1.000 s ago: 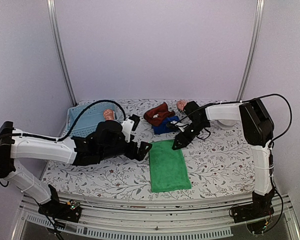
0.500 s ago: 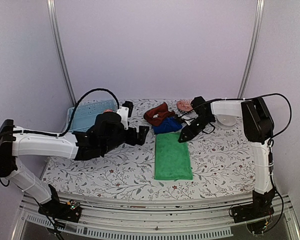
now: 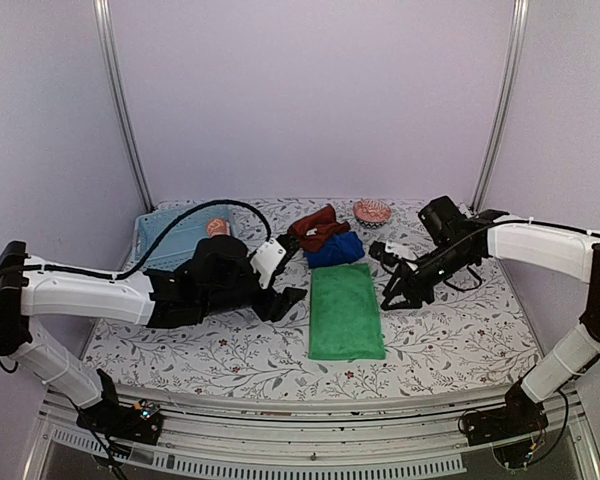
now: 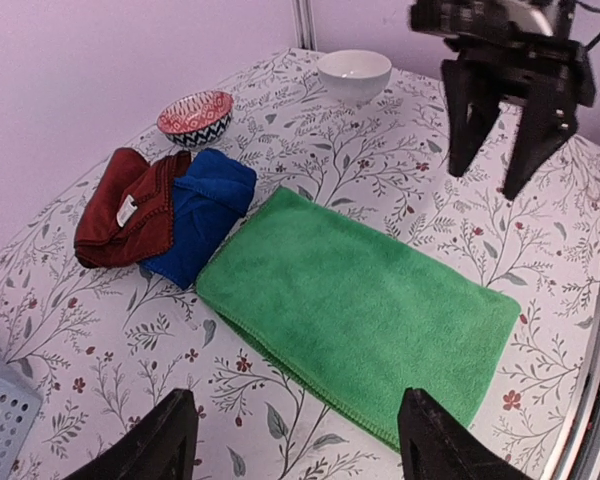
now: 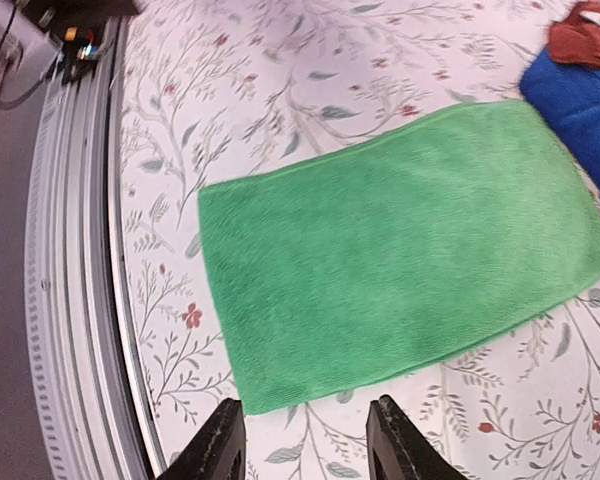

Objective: Roll the towels
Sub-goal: Move the towel to the center of the board, then roll the towel at the center of the board.

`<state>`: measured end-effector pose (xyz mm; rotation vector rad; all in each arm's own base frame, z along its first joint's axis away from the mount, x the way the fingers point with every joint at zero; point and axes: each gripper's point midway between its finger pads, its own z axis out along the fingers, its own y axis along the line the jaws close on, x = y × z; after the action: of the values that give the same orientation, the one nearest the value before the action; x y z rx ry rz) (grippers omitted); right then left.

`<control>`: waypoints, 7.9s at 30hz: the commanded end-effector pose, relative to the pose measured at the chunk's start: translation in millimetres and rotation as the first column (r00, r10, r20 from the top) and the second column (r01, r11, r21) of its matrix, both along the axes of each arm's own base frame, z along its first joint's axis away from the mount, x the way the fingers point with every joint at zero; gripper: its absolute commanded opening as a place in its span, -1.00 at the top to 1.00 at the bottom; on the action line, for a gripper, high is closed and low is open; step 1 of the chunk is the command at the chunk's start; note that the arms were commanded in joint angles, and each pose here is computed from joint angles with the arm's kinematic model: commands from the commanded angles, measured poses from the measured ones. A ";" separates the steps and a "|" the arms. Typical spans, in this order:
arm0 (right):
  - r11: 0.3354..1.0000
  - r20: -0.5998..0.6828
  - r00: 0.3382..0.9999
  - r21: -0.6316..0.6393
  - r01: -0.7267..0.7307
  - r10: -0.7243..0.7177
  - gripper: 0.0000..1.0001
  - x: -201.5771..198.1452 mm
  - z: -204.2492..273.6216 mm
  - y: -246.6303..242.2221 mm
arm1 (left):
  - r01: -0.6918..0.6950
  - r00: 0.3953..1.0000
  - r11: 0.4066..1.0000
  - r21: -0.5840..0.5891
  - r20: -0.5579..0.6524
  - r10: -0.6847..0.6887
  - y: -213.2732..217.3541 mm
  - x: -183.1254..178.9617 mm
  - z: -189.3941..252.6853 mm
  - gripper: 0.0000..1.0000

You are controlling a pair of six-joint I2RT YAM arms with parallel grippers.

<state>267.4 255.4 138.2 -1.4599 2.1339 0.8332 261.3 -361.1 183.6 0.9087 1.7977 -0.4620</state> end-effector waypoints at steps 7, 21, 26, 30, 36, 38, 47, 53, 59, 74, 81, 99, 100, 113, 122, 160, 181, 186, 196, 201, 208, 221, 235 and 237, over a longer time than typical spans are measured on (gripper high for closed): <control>0.961 0.098 0.971 -0.195 -0.196 0.218 0.48 -61.3 -75.8 26.6 | 0.236 0.967 0.971 0.029 -0.106 -0.232 -28.3 -34.0 -52.3 0.01; 0.887 0.015 0.967 -0.401 -0.228 0.255 0.49 -74.5 -152.8 -7.1 | 0.281 0.957 0.953 0.112 -0.111 -0.269 -47.8 -37.0 -86.3 -0.18; 0.893 -0.003 0.967 -0.384 -0.236 0.254 0.36 -78.9 -149.3 -6.6 | 0.326 0.945 0.920 0.218 -0.050 -0.324 -59.4 -53.1 -102.2 -0.11; 0.910 -0.053 0.963 -0.317 -0.269 0.266 0.29 -84.7 -140.4 4.0 | 0.350 0.933 0.889 0.297 -0.027 -0.359 -63.5 -60.5 -121.1 -0.07; 0.921 -0.117 0.953 -0.249 -0.300 0.279 0.19 -91.3 -131.8 7.0 | 0.439 0.885 0.851 0.288 0.023 -0.464 -81.0 -77.8 -123.5 -0.09; 0.928 -0.119 0.955 -0.231 -0.293 0.272 0.17 -89.0 -127.6 7.2 | 0.458 0.872 0.840 0.292 0.037 -0.488 -87.0 -81.2 -124.8 -0.09; 0.945 -0.142 0.958 -0.178 -0.273 0.250 0.13 -83.6 -115.7 6.1 | 0.478 0.843 0.792 0.380 0.055 -0.535 -97.0 -78.2 -150.0 0.06; 0.944 -0.170 0.952 -0.167 -0.283 0.255 0.10 -87.4 -115.8 6.8 | 0.477 0.841 0.766 0.430 0.029 -0.540 -98.2 -75.0 -177.0 0.28; 0.947 -0.159 0.953 -0.157 -0.281 0.257 0.09 -85.9 -110.4 7.8 | 0.479 0.842 0.759 0.442 0.014 -0.540 -95.8 -75.6 -182.9 0.65; 0.995 0.187 0.977 -0.041 -0.094 0.100 0.13 -57.5 -13.4 -27.3 | 0.592 0.803 0.756 0.280 -0.286 -0.523 -97.1 -106.1 -176.6 1.00; 0.967 0.274 0.929 -0.132 -0.219 0.248 0.17 -100.8 -29.2 -27.2 | 0.589 0.723 0.804 0.084 -0.499 -0.477 -100.8 -108.6 -174.9 1.00; 0.935 0.262 0.911 -0.241 -0.259 0.319 0.11 -99.6 -85.4 27.7 | 0.438 0.547 0.857 -0.270 -0.677 -0.493 -98.0 -103.0 -162.6 1.00; 0.936 0.256 0.913 -0.240 -0.259 0.318 0.11 -98.6 -87.2 29.3 | 0.436 0.549 0.859 -0.269 -0.676 -0.491 -97.6 -102.2 -162.7 1.00; 0.940 0.098 0.947 -0.190 -0.284 0.306 0.51 -106.2 -97.1 31.4 | 0.418 0.543 0.861 -0.291 -0.679 -0.493 -93.6 -99.8 -160.9 1.00; 0.954 -0.096 0.955 -0.079 -0.290 0.282 0.92 -103.4 -87.3 23.4 | 0.408 0.506 0.860 -0.307 -0.708 -0.493 -89.8 -99.0 -160.0 1.00; 0.956 -0.648 0.758 -0.262 -0.136 -0.070 0.93 -62.0 -173.4 1.8 | 0.293 0.893 0.953 0.075 -0.379 -0.245 -37.5 -69.6 -104.0 0.29; 0.962 -0.664 0.745 -0.236 -0.136 -0.058 0.93 -62.7 -172.1 5.9 | 0.504 0.841 0.690 0.520 -0.113 -0.529 -98.3 -96.5 -144.2 0.17; 0.963 -0.666 0.744 -0.232 -0.139 -0.053 0.93 -63.0 -172.1 6.1 | 0.489 0.848 0.665 0.565 -0.130 -0.513 -98.0 -90.4 -166.6 0.23; 0.966 -0.672 0.739 -0.218 -0.142 -0.043 0.92 -64.4 -169.2 7.3 | 0.460 0.859 0.596 0.658 -0.160 -0.487 -82.1 -83.7 -203.8 0.41; 0.976 -0.671 0.742 -0.163 -0.144 -0.003 0.82 -63.9 -144.5 10.6 | 0.486 0.850 0.581 0.653 -0.199 -0.487 -79.3 -89.5 -210.0 0.72; 0.993 -0.534 0.845 -0.072 -0.095 0.042 0.48 -39.8 -76.1 1.6 | 0.573 0.818 0.610 0.548 -0.325 -0.475 -82.4 -112.2 -205.0 1.00; 0.992 0.135 0.985 0.046 -0.117 0.110 0.48 -59.0 7.9 -25.4 | 0.692 0.457 0.721 0.039 -0.797 -0.396 -94.6 -149.5 -188.6 1.00; 0.923 0.265 0.897 -0.255 -0.288 0.353 0.32 -112.2 -65.9 17.8 | 0.518 0.281 0.838 -0.173 -0.890 -0.358 -102.8 -119.8 -188.1 1.00; 0.916 0.265 0.892 -0.268 -0.298 0.368 0.31 -111.5 -70.4 26.0 | 0.509 0.276 0.843 -0.173 -0.895 -0.350 -101.0 -118.9 -190.6 1.00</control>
<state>134.8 265.3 74.9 -1.9964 1.8285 0.5806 149.8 -481.6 26.1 1.5223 2.3697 -1.4563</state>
